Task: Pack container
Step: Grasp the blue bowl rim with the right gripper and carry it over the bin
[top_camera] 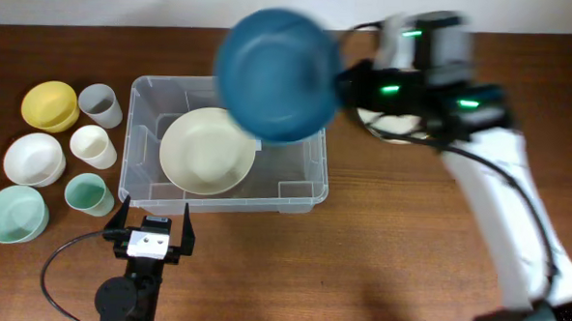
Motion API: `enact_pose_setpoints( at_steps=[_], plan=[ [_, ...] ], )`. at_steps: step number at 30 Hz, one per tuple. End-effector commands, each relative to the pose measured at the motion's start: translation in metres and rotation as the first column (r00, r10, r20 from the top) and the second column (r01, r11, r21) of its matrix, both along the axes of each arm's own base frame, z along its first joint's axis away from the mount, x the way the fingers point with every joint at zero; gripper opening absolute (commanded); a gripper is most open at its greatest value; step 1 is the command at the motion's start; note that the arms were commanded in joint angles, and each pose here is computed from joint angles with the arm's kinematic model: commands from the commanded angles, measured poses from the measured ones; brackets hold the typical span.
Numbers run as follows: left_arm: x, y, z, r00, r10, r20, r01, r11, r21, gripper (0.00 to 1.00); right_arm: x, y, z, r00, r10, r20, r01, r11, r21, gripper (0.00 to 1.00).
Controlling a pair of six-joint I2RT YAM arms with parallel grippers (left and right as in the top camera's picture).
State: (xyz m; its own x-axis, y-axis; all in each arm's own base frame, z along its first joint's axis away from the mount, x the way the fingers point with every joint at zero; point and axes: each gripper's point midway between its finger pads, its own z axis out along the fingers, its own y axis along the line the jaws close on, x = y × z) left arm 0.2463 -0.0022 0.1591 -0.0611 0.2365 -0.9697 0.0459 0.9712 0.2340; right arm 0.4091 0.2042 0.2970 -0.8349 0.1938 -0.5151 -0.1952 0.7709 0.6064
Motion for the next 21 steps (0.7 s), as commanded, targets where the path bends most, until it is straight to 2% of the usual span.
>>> enact_pose_setpoints(
  at_steps=[1,7,21],
  plan=[
    [0.000,0.002,-0.001,1.000,0.012,-0.002,-0.012,1.000,-0.006,1.00,0.010,0.038,-0.045,0.995,-0.016,-0.097,0.013,0.999,-0.031,0.04],
    [0.000,0.002,-0.001,1.000,0.012,-0.002,-0.012,1.000,-0.006,1.00,0.011,0.094,-0.105,0.979,0.100,-0.178,-0.105,0.994,-0.020,0.04],
    [0.000,0.002,-0.001,1.000,0.012,-0.002,-0.012,1.000,-0.006,1.00,0.005,0.131,-0.180,0.947,0.139,-0.288,-0.161,0.986,-0.052,0.04]
  ],
)
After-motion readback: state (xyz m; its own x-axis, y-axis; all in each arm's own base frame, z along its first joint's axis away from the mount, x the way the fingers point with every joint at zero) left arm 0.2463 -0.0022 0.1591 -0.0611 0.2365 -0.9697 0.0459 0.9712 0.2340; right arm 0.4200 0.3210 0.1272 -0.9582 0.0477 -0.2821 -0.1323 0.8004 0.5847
